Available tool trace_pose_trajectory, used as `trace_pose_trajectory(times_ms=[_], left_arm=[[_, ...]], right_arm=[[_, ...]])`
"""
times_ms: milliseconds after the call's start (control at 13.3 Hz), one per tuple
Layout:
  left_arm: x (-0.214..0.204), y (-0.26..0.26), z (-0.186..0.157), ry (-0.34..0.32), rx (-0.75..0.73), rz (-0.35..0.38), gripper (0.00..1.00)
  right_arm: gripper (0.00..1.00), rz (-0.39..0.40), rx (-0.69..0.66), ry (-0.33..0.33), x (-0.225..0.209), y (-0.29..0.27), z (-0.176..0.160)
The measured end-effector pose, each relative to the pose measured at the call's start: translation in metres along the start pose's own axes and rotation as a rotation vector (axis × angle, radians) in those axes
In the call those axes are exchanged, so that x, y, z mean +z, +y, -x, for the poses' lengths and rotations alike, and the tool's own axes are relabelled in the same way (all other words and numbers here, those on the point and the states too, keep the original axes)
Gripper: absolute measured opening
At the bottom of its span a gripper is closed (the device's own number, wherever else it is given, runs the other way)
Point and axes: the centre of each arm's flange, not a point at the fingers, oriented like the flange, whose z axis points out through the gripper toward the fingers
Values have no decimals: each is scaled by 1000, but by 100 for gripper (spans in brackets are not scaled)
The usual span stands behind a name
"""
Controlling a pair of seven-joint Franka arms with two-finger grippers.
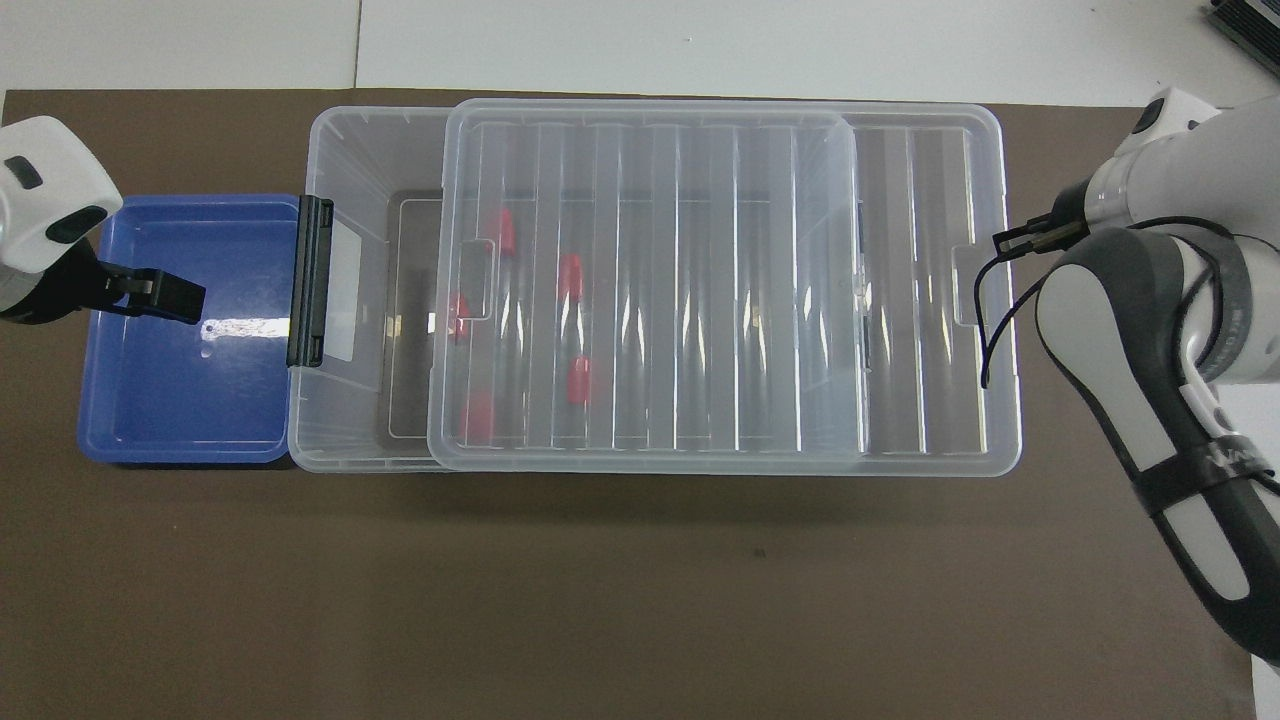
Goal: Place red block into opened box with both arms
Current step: 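Slide the clear lid back over the box with the right gripper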
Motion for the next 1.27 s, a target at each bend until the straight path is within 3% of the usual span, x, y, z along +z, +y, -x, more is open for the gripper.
trace_pose_trajectory(times_ms=[300,599,1273], left_arm=[[0,-2,0,1,-6,5,100],[-4,7,1,14,-28,110,100],[-7,11,1,22,-31,114,100]], right_arm=[[1,-8,28,0,1,-28,-7],[1,-17,50,0,1,-63,-14],[1,-51,56,-1,3,-101,-19]])
